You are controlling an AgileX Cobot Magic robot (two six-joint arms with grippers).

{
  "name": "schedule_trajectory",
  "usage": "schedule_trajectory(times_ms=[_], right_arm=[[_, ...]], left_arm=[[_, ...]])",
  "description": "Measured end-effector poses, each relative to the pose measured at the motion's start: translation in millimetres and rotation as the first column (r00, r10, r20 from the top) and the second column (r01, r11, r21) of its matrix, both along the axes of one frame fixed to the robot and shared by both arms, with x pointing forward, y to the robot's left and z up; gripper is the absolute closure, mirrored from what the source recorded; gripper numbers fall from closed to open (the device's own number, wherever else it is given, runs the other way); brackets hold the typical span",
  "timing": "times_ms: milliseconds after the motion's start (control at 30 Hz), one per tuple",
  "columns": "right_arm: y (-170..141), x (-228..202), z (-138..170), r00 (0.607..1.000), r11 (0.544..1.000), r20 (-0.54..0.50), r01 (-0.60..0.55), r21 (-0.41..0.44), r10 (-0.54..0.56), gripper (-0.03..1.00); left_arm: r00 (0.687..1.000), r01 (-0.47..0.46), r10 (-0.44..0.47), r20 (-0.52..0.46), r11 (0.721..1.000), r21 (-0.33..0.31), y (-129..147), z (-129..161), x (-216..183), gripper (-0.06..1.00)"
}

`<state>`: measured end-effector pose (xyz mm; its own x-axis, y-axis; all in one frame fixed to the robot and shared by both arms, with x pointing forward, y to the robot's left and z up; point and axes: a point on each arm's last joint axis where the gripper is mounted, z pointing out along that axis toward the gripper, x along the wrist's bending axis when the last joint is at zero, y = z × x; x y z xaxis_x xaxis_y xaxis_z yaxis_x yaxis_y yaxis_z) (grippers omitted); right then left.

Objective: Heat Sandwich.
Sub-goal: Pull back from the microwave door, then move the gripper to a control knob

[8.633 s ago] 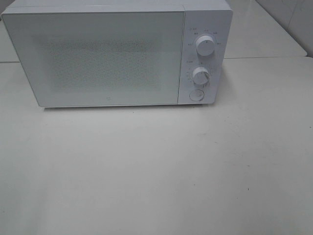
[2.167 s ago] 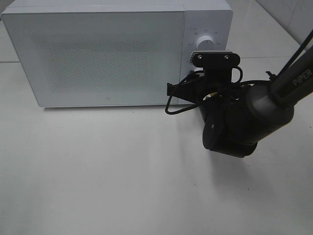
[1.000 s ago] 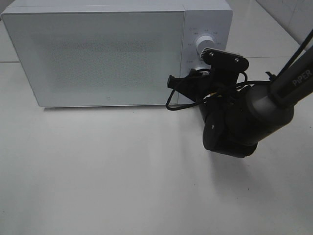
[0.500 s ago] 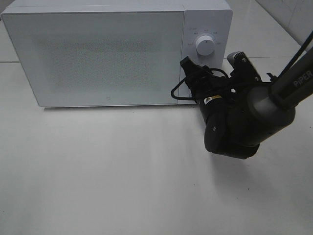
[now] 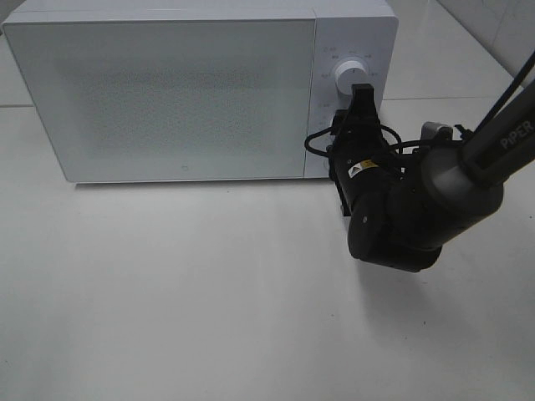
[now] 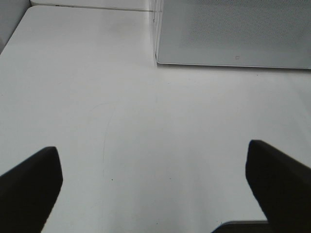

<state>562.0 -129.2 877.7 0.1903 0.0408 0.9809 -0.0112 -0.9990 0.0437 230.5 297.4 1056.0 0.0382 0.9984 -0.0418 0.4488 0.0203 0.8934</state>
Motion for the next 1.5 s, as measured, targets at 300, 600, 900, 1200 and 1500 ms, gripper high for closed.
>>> schedule_trajectory(times_ms=[300, 600, 900, 1200, 1500], right_arm=[[-0.3, 0.0, 0.0, 0.999, 0.987, -0.001, 0.038, 0.157, -0.038, 0.52], [-0.3, 0.0, 0.0, 0.999, 0.988, -0.001, 0.037, 0.152, -0.037, 0.52], [-0.3, 0.0, 0.0, 1.000, 0.993, 0.000, 0.029, 0.110, -0.029, 0.52], [-0.9, 0.3, 0.1, 0.999, 0.996, -0.001, 0.033, 0.083, -0.033, 0.51], [-3.2, -0.6, -1.6, 0.998, 0.998, -0.020, 0.056, 0.043, -0.055, 0.26]], left_arm=[[1.000, 0.000, 0.000, 0.000, 1.000, 0.000, 0.0, 0.0, 0.0, -0.02], [1.000, 0.000, 0.000, 0.000, 1.000, 0.000, 0.0, 0.0, 0.0, -0.02], [1.000, 0.000, 0.000, 0.000, 1.000, 0.000, 0.0, 0.0, 0.0, -0.02], [1.000, 0.000, 0.000, 0.000, 1.000, 0.000, 0.0, 0.0, 0.0, -0.02], [1.000, 0.000, 0.000, 0.000, 1.000, 0.000, 0.0, 0.0, 0.0, -0.02]])
